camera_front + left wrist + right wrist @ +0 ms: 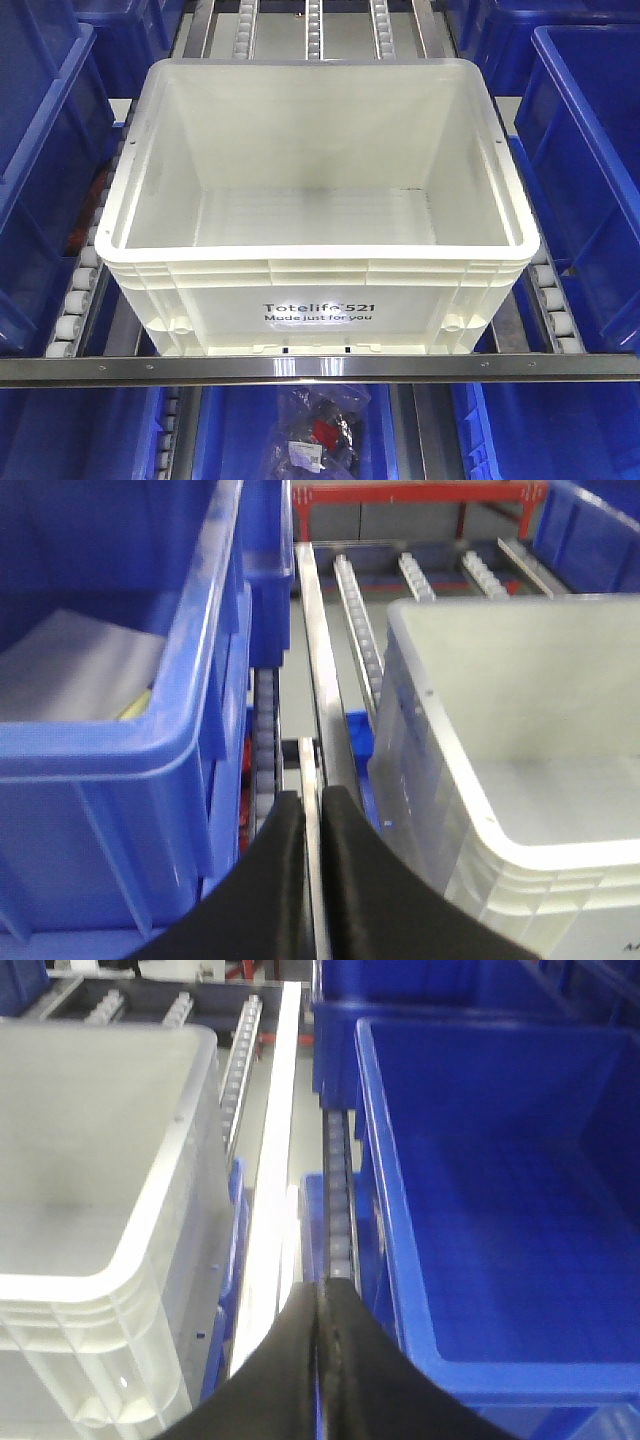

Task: Move bin from left to right shelf

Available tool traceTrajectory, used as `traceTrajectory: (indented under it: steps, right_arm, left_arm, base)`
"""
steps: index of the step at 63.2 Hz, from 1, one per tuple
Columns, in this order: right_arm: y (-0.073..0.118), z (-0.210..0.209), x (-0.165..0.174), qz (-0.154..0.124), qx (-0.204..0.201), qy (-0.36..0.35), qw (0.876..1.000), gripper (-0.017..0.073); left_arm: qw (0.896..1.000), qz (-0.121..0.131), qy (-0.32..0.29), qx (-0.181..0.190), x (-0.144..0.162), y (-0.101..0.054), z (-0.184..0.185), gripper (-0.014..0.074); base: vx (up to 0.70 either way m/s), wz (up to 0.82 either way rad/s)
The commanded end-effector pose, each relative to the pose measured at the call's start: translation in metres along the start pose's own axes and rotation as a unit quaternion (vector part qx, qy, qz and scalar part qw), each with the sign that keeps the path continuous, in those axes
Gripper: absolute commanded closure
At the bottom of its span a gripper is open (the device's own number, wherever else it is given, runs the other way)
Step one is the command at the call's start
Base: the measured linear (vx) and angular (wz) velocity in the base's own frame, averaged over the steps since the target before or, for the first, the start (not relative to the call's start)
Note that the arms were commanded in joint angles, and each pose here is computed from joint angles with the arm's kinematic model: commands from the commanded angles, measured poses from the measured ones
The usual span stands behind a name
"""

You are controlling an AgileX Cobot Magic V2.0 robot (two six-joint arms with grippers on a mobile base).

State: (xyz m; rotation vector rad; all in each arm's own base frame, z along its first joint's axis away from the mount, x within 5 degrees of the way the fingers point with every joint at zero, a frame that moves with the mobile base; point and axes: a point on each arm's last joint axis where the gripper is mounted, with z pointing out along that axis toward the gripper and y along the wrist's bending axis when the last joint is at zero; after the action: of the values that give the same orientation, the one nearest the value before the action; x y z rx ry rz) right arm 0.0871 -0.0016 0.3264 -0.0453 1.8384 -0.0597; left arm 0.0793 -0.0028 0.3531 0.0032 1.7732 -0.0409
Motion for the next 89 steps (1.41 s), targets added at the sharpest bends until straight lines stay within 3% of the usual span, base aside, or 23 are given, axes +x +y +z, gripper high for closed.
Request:
traceTrajectory:
  steps: [1, 8, 14, 31, 39, 46, 53, 65, 75, 84, 89]
  right_arm:
    - [-0.001, 0.004, -0.014, -0.007, 0.004, -0.03, 1.0, 0.0568]
    - [-0.001, 0.011, -0.013, -0.009, 0.003, -0.015, 1.0, 0.0559]
    - [-0.001, 0.016, -0.013, -0.013, 0.003, -0.008, 1.0, 0.0491]
    - [-0.001, 0.023, -0.022, -0.016, 0.003, 0.006, 1.0, 0.0018]
    - [-0.001, 0.029, -0.036, -0.002, -0.006, 0.035, 0.999, -0.0122]
    - [0.009, 0.04, -0.048, -0.022, -0.041, 0.07, 0.996, -0.0132]
    - [0.026, 0.055, -0.055, -0.063, -0.086, 0.104, 0.989, -0.0113]
    - [0.048, 0.095, -0.075, -0.071, -0.102, 0.152, 0.981, -0.0087]
    - [0.061, 0.136, -0.09, -0.044, -0.094, 0.189, 0.976, -0.0083]
    - [0.07, 0.171, -0.097, -0.01, -0.076, 0.232, 0.97, -0.0078]
    - [0.074, 0.188, -0.099, -0.005, -0.065, 0.252, 0.965, -0.0078]
  left_arm:
    - [0.999, -0.004, -0.036, 0.002, -0.015, 0.0, 0.004, 0.0566]
    - [1.0, -0.004, -0.029, 0.001, -0.014, 0.0, 0.007, 0.0557]
    - [1.0, -0.004, -0.026, 0.001, -0.015, 0.0, 0.009, 0.0498]
    - [1.0, 0.003, -0.014, 0.002, -0.016, 0.0, 0.018, 0.0057]
    - [1.0, 0.007, 0.012, 0.024, -0.028, -0.005, 0.025, -0.0048]
    - [0.996, 0.03, 0.048, 0.067, -0.04, -0.016, 0.035, -0.0055]
    - [0.99, 0.044, 0.087, 0.106, -0.049, -0.029, 0.052, -0.0048]
    - [0.98, 0.06, 0.141, 0.127, -0.059, -0.047, 0.097, -0.0015]
    - [0.975, 0.072, 0.169, 0.122, -0.064, -0.057, 0.139, 0.0005]
    - [0.973, 0.03, 0.2, 0.109, -0.064, -0.064, 0.173, 0.0004]
    - [0.971, 0.026, 0.218, 0.092, -0.062, -0.065, 0.191, 0.0004]
  base:
    - [0.0, 0.0]
    - [0.0, 0.0]
    - [0.0, 0.0]
    - [0.0, 0.0]
    - [0.0, 0.0]
    - [0.0, 0.0]
    - [0.0, 0.0]
    - [0.0, 0.0]
    - [0.0, 0.0]
    - [0.0, 0.0]
    - [0.0, 0.0]
